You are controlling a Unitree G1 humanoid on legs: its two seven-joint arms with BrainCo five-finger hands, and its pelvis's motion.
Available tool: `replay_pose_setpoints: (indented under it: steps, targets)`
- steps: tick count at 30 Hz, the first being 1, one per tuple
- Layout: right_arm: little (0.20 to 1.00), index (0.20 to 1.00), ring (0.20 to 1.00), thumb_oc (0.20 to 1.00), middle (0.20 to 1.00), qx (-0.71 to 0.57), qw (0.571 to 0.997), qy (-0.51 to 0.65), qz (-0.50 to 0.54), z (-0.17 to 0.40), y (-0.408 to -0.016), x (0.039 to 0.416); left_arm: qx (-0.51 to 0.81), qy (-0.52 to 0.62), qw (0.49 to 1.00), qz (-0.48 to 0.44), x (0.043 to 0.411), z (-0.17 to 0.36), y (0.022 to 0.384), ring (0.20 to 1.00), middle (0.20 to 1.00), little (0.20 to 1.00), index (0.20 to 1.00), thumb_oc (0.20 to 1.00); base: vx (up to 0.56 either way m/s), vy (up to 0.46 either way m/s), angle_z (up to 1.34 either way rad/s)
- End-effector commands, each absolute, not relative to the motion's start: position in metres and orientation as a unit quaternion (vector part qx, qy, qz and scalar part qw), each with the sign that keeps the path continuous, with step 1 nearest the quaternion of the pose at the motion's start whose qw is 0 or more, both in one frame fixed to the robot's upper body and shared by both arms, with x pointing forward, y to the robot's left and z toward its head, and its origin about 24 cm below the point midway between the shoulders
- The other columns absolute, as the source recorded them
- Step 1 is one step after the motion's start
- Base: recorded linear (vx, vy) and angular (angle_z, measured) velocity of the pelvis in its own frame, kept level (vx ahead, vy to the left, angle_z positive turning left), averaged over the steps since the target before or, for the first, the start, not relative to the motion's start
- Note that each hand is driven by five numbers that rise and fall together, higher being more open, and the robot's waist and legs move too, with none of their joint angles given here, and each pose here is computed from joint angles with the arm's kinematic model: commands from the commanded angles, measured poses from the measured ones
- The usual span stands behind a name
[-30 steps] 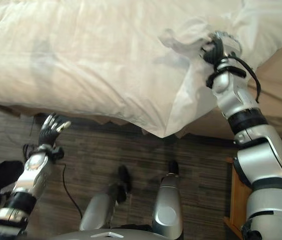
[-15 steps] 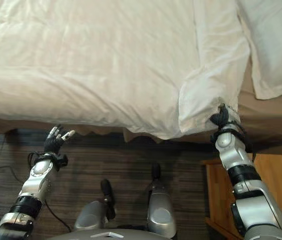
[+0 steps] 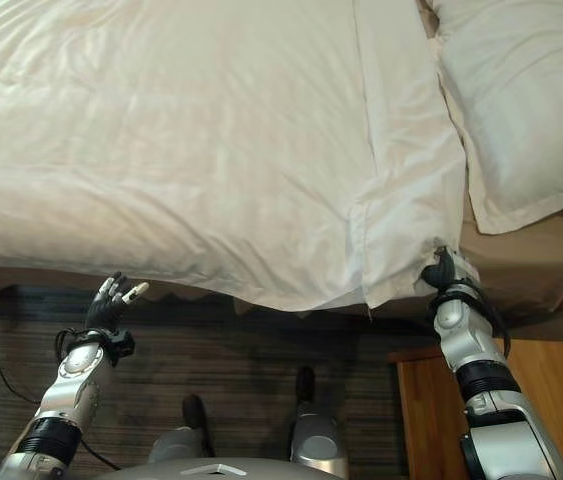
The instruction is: Making the bed.
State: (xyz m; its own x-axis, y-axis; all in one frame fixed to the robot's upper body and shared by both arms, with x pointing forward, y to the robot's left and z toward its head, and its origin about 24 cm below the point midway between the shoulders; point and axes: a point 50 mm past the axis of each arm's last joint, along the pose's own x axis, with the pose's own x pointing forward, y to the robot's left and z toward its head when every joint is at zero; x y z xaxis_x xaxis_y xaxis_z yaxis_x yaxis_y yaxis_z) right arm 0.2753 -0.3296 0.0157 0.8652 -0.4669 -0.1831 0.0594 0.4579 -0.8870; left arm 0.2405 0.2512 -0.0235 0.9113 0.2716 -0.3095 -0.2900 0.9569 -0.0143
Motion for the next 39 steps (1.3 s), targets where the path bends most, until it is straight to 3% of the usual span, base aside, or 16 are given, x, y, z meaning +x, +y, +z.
replay_pose_setpoints:
  steps: [1,2,6,9,24,31,33,35,36,37,39]
  targets:
    - [0.200,0.200,0.200,0.200,0.200,-0.500,0.736,0.425,-0.167,-0.047,-0.377,0.182,-0.028,0.129,0.982,0.137,0.246,-0.015,0.251,1.000,1.000,1.000,1.000,1.000,0.03,-0.028,0.13]
    - [1.000,1.000,1.000,1.000,1.000,-0.485,0.728,0.458,-0.159,-0.060,-0.375,0.169,-0.031,0.136,0.982,0.131,0.245,-0.018,0.248,1.000,1.000,1.000,1.000,1.000,0.03,-0.025,0.13]
    - [1.000,1.000,1.000,1.000,1.000,-0.440,0.684,0.566,-0.139,-0.090,-0.374,0.125,-0.031,0.163,0.981,0.101,0.238,-0.029,0.241,1.000,1.000,1.000,1.000,1.000,0.03,-0.020,0.19]
    - [1.000,1.000,1.000,1.000,1.000,-0.447,0.660,0.584,-0.151,-0.086,-0.385,0.115,-0.036,0.176,0.980,0.092,0.232,-0.035,0.240,1.000,1.000,1.000,1.000,1.000,0.00,0.002,0.15]
    - [1.000,1.000,1.000,1.000,1.000,-0.578,0.586,0.549,-0.144,-0.041,-0.425,0.136,-0.037,0.189,0.977,0.091,0.218,-0.040,0.242,1.000,1.000,1.000,1.000,1.000,0.00,0.002,0.01]
    - [1.000,1.000,1.000,1.000,1.000,-0.569,0.632,0.496,-0.175,-0.007,-0.439,0.164,-0.038,0.191,0.977,0.089,0.216,-0.039,0.246,1.000,1.000,1.000,1.000,1.000,0.01,0.014,-0.10]
    - [1.000,1.000,1.000,1.000,1.000,-0.564,0.673,0.437,-0.195,0.010,-0.434,0.188,-0.038,0.189,0.977,0.093,0.215,-0.037,0.248,1.000,1.000,1.000,1.000,1.000,0.02,0.017,-0.10]
    - [1.000,1.000,1.000,1.000,1.000,-0.512,0.744,0.370,-0.221,0.015,-0.417,0.209,-0.037,0.186,0.977,0.101,0.218,-0.036,0.251,1.000,1.000,1.000,1.000,1.000,0.01,0.024,-0.11]
    - [0.432,0.432,0.432,0.432,0.432,-0.462,0.790,0.327,-0.236,0.018,-0.402,0.224,-0.038,0.182,0.977,0.104,0.220,-0.035,0.251,1.000,1.000,1.000,1.000,1.000,0.02,0.024,-0.12]
    - [0.200,0.200,0.200,0.200,0.200,-0.391,0.844,0.271,-0.246,0.023,-0.384,0.240,-0.040,0.179,0.977,0.108,0.223,-0.034,0.251,1.000,1.000,1.000,1.000,1.000,0.02,0.020,-0.09]
    - [0.200,0.200,0.200,0.200,0.200,-0.247,0.923,0.173,-0.241,0.035,-0.354,0.261,-0.035,0.166,0.979,0.118,0.229,-0.028,0.256,1.000,1.000,1.000,1.000,1.000,0.01,0.012,-0.05]
